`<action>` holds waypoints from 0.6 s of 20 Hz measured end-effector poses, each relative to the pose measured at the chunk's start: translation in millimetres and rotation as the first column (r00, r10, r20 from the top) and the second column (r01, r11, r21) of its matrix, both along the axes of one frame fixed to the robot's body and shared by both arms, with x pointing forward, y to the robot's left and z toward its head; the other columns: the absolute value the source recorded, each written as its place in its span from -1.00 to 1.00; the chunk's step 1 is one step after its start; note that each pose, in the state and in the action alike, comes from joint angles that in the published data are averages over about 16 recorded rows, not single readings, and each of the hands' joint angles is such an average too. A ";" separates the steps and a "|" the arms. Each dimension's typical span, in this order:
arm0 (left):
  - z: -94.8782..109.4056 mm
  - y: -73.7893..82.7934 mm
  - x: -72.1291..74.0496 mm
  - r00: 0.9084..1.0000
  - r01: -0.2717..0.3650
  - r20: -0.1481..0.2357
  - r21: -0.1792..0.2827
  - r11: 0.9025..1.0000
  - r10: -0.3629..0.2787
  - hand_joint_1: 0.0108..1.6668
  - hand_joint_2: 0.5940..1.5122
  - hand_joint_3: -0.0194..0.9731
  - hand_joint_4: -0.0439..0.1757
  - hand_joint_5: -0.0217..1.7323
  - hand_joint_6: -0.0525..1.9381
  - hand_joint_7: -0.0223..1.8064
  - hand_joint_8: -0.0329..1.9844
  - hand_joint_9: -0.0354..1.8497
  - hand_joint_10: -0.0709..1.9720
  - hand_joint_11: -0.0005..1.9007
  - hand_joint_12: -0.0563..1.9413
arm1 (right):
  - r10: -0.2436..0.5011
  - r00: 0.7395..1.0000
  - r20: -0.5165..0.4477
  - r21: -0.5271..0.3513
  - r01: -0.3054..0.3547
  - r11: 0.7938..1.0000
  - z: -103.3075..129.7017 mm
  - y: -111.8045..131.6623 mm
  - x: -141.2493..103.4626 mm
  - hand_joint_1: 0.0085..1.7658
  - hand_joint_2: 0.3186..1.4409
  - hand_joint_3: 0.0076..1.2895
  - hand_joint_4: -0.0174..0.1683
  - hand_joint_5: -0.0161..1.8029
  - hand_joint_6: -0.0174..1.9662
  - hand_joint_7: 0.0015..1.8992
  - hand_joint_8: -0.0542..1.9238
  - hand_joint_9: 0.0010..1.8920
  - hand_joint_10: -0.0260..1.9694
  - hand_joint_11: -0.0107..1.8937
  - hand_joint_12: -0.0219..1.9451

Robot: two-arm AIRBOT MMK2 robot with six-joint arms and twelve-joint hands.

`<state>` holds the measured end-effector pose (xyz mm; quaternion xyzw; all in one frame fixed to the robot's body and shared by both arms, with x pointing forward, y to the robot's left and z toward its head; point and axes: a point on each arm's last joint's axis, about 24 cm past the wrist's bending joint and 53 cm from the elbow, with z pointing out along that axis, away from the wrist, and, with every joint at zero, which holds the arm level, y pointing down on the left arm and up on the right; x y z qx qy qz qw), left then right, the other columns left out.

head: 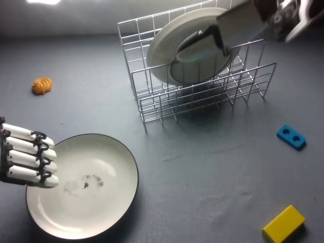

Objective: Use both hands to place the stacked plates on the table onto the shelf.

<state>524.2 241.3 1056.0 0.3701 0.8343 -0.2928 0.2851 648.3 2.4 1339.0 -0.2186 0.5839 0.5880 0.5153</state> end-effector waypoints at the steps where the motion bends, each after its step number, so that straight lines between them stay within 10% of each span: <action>1: -3.1 0.3 2.3 1.000 -0.018 -0.003 0.002 1.000 0.018 -0.99 0.13 -0.94 -0.60 -0.73 -0.94 -0.74 -0.97 -0.77 -0.93 -0.88 -0.82 | 0.013 0.999 0.043 -0.003 -0.013 1.000 -1.5 3.7 -10.7 -0.03 0.28 -0.99 -0.81 -0.79 -0.83 -0.78 -0.84 -0.91 -0.64 -0.97 -0.37; 12: -36.6 19.8 15.4 0.975 -0.212 -0.059 0.048 0.976 0.215 -0.99 0.12 -0.94 -0.61 -0.74 -0.94 -0.76 -0.97 -0.79 -0.95 -0.87 -0.83 | 0.062 0.968 0.242 -0.084 -0.043 0.996 -58.1 40.1 -74.6 0.29 0.22 -0.99 -0.76 -0.97 -0.94 -0.99 -0.92 -0.98 -0.97 -0.97 -0.97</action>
